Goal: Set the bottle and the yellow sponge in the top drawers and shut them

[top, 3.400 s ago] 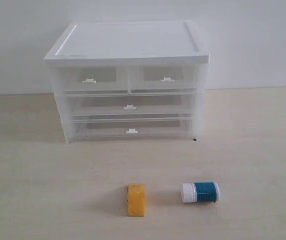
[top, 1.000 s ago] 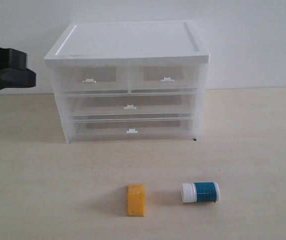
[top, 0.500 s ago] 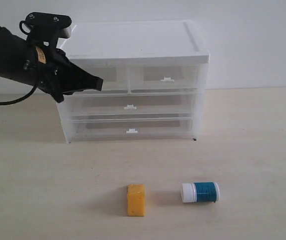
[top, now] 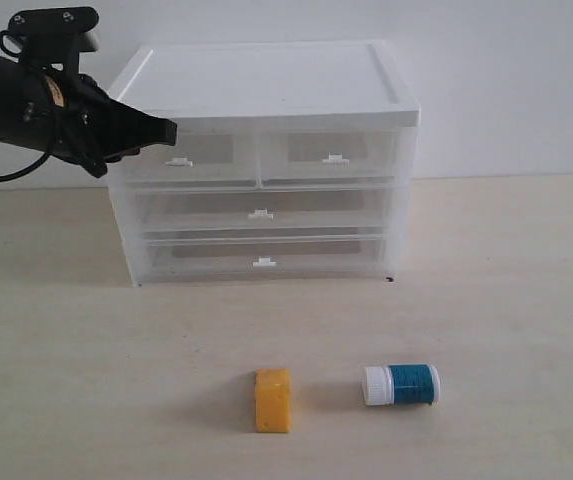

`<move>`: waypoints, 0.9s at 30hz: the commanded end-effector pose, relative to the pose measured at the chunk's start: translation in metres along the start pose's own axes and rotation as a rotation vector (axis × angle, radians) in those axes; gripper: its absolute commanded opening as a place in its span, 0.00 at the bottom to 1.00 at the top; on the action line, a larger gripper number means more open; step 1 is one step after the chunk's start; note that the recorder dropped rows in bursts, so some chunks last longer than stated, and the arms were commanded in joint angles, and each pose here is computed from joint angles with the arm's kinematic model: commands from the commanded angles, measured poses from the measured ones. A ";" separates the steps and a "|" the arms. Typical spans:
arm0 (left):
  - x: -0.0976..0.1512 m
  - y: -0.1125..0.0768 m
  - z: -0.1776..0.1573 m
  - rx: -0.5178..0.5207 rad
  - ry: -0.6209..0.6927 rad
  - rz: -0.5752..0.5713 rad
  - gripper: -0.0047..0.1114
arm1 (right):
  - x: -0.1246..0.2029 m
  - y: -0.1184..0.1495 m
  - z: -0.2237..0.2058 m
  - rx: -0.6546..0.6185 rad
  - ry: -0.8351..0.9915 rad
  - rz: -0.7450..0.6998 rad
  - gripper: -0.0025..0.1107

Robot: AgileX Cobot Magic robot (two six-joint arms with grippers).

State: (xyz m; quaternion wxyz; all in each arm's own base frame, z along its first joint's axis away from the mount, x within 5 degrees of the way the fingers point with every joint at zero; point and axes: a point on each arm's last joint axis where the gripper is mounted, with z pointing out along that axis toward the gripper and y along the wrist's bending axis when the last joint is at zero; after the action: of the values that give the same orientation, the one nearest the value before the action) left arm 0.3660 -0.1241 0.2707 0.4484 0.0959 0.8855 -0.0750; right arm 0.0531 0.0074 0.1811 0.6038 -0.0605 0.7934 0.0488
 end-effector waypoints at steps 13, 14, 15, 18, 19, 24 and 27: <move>0.001 0.004 0.014 0.004 -0.029 -0.017 0.07 | -0.001 0.000 0.000 0.007 -0.017 -0.002 0.02; 0.001 0.004 0.014 0.004 -0.029 -0.017 0.07 | -0.001 0.000 0.000 0.007 -0.017 -0.002 0.02; 0.001 0.004 0.014 0.004 -0.029 -0.017 0.07 | -0.001 0.000 0.000 0.007 -0.017 -0.002 0.02; 0.002 0.004 0.014 0.003 -0.025 -0.017 0.07 | -0.001 0.000 0.000 0.007 -0.017 -0.002 0.02; 0.002 0.004 0.014 0.003 -0.025 -0.017 0.07 | -0.001 0.000 0.000 0.007 -0.017 -0.002 0.02; 0.002 0.004 0.014 0.004 -0.025 -0.022 0.07 | -0.001 0.000 0.000 0.007 -0.017 -0.002 0.02; 0.002 0.004 0.014 0.007 -0.024 -0.037 0.07 | -0.001 0.000 0.000 0.007 -0.017 -0.002 0.02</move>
State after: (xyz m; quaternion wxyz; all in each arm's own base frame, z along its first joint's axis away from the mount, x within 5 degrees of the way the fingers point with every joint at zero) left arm 0.3704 -0.1210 0.2665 0.4507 0.0887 0.8850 -0.0767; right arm 0.0531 0.0074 0.1811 0.6038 -0.0605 0.7934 0.0488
